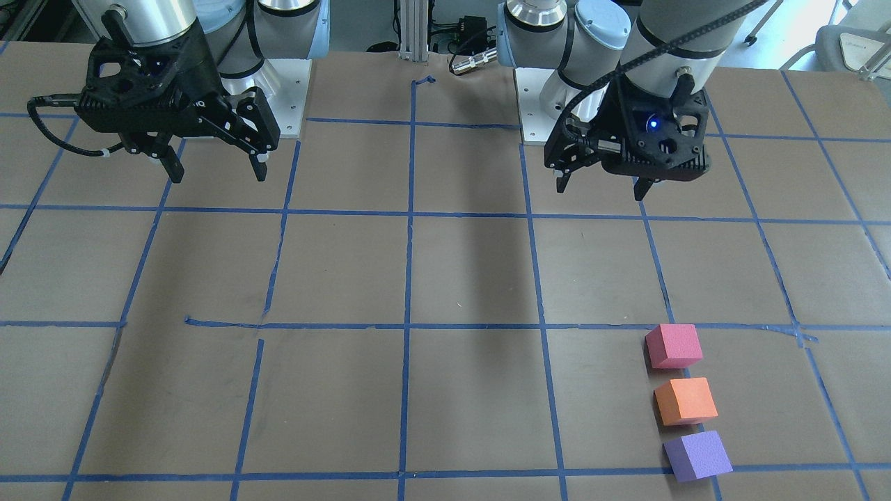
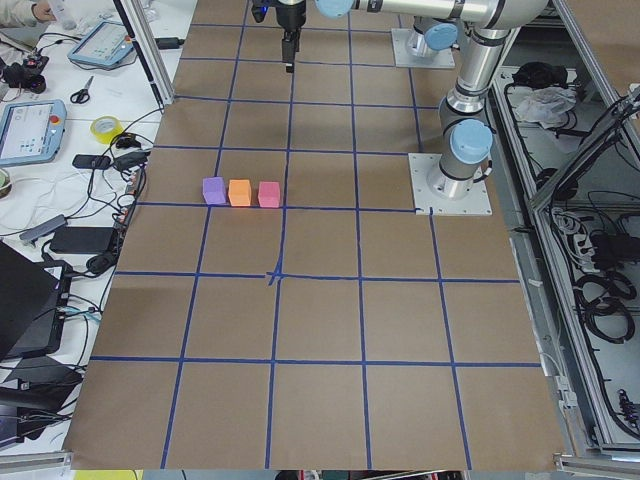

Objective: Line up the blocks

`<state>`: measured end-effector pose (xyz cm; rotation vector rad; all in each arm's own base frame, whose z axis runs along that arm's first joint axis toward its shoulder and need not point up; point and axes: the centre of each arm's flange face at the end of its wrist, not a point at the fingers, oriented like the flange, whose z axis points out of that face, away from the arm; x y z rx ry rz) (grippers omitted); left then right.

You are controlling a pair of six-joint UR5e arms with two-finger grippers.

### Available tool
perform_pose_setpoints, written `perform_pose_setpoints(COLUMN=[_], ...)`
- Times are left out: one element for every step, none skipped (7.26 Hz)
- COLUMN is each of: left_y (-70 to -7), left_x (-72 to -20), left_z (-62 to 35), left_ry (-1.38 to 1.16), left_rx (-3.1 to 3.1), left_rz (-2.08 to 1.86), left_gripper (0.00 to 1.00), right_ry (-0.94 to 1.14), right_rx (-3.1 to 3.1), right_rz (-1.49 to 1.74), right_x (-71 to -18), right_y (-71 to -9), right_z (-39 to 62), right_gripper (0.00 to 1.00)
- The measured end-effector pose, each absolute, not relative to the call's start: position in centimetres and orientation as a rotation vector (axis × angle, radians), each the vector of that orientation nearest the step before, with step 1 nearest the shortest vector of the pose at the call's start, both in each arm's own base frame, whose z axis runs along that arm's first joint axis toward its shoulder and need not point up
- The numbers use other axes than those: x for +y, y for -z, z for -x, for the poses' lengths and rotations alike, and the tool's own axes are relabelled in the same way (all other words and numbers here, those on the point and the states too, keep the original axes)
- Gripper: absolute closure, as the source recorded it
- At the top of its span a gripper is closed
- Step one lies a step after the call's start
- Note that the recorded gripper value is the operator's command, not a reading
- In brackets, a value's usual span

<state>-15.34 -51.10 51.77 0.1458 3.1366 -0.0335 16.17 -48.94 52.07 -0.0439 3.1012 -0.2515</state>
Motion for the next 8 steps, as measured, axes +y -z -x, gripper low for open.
perform_pose_setpoints(left_y=[-52.7,-53.5,-54.0,-54.3,-54.5,-54.6,-54.6,-54.6], left_x=[-50.3,-49.5,-48.8,-48.3,-48.1,-48.0,-47.9,-47.7], left_z=[15.5,15.6,15.7,15.7,15.7,15.6,15.6,15.6], left_ry=[0.051,0.065,0.070,0.072,0.076,0.076,0.074,0.072], left_rx=[3.144,3.149,3.151,3.151,3.149,3.147,3.145,3.145], left_rz=[-0.134,-0.129,-0.130,-0.131,-0.132,-0.132,-0.132,-0.133], left_gripper=[0.00,0.00,0.00,0.00,0.00,0.00,0.00,0.00], right_ry=[0.251,0.251,0.252,0.252,0.252,0.252,0.252,0.251], right_rx=[3.101,3.101,3.100,3.100,3.100,3.100,3.099,3.099], right_rz=[0.044,0.044,0.042,0.039,0.036,0.035,0.035,0.036], right_x=[-48.9,-48.9,-48.9,-48.9,-49.0,-49.0,-49.0,-49.0], right_y=[-52.1,-52.1,-52.1,-52.1,-52.1,-52.1,-52.1,-52.1], right_z=[-16.2,-16.2,-16.2,-16.2,-16.2,-16.2,-16.2,-16.2], right_gripper=[0.00,0.00,0.00,0.00,0.00,0.00,0.00,0.00])
